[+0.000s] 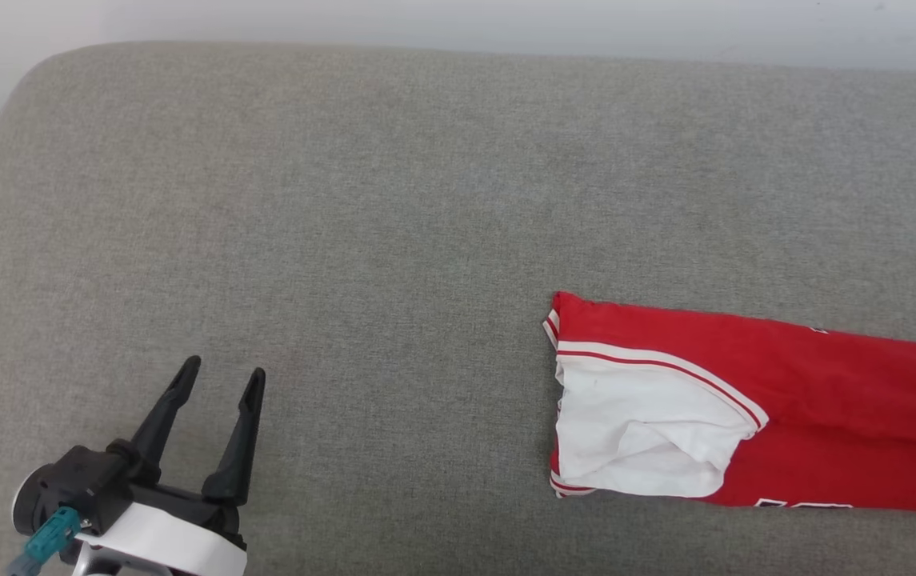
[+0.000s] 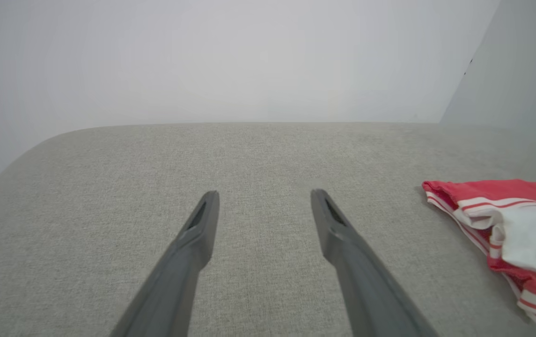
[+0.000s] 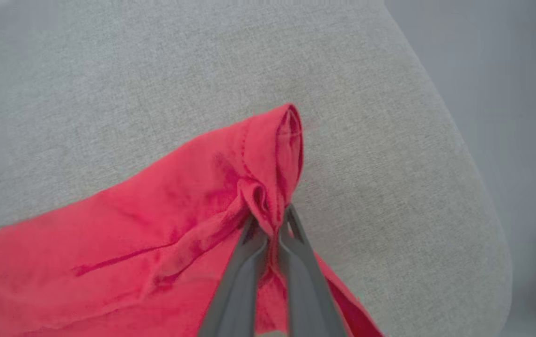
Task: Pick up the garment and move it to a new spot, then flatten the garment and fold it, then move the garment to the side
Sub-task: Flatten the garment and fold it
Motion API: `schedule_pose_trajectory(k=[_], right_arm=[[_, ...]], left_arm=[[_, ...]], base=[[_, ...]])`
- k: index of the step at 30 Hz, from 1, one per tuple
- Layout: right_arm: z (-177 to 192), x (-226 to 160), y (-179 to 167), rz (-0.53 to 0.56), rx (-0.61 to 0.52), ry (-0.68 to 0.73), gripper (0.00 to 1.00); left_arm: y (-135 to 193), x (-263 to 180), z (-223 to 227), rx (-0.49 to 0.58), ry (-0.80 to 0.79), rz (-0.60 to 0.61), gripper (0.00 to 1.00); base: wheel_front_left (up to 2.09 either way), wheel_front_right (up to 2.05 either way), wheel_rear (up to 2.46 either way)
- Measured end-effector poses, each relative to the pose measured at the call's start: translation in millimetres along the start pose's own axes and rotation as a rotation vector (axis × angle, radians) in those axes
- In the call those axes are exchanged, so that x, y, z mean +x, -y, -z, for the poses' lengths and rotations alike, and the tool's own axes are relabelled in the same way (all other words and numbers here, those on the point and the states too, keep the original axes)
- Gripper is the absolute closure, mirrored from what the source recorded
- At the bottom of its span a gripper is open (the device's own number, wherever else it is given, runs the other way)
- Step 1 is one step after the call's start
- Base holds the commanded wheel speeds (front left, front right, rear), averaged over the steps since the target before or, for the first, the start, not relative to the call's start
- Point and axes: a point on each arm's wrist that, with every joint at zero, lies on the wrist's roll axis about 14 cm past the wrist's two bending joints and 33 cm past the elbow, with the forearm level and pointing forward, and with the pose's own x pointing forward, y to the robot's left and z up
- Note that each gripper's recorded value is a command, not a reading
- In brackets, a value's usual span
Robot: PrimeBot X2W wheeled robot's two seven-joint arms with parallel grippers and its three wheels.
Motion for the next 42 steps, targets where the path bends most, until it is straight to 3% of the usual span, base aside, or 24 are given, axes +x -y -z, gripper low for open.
schedule_pose_trajectory(k=[3,7,16,21,28,37,38,39,40,42], right_arm=[[2.4,-4.3,-22.6,-0.065,-0.035,-0.008,1.0],[14.9,-15.6,-77.3,-0.231,-0.104,-0.048,1.0],[60.5,-61.8,-208.7,-0.6,-0.427,-0.125,1.0],[84.1,-74.7,-259.9,-0.741,-0.534,-0.167,1.0],[104.7,-68.1,-307.0,-0.836,-0.624,-0.21,1.0],[128.8,-42.9,-317.3,-0.834,-0.633,-0.277,1.0],[130.0,-41.5,-317.1,-0.833,-0.633,-0.277,0.97],[130.7,-40.8,-317.3,-0.833,-0.63,-0.272,0.59],[130.7,-40.8,-317.3,-0.833,-0.63,-0.272,0.02],[129.0,-43.8,-320.2,-0.849,-0.617,-0.255,0.0]], left_arm=[[1.2,-0.2,3.0,-0.005,-0.009,0.004,0.0],[2.6,-0.3,4.2,-0.003,-0.013,0.009,0.0],[8.2,1.3,4.0,0.006,-0.011,0.026,0.0],[10.5,1.0,-0.3,0.001,0.003,0.027,0.0],[5.0,-1.1,1.5,-0.012,-0.001,-0.002,0.0],[-3.3,-5.2,3.2,-0.023,-0.007,-0.04,0.0],[-3.8,-5.3,3.3,-0.023,-0.007,-0.041,0.0],[-3.7,-5.4,3.3,-0.023,-0.007,-0.041,0.0],[-3.7,-5.4,3.3,-0.023,-0.007,-0.041,0.0],[-3.7,-5.2,2.6,-0.025,-0.004,-0.041,0.0]], base=[[0.0,0.0,0.0],[0.0,0.0,0.0],[0.0,0.0,0.0],[0.0,0.0,0.0],[0.0,0.0,0.0],[0.0,0.0,0.0],[0.0,0.0,0.0],[0.0,0.0,0.0],[0.0,0.0,0.0],[0.0,0.0,0.0]])
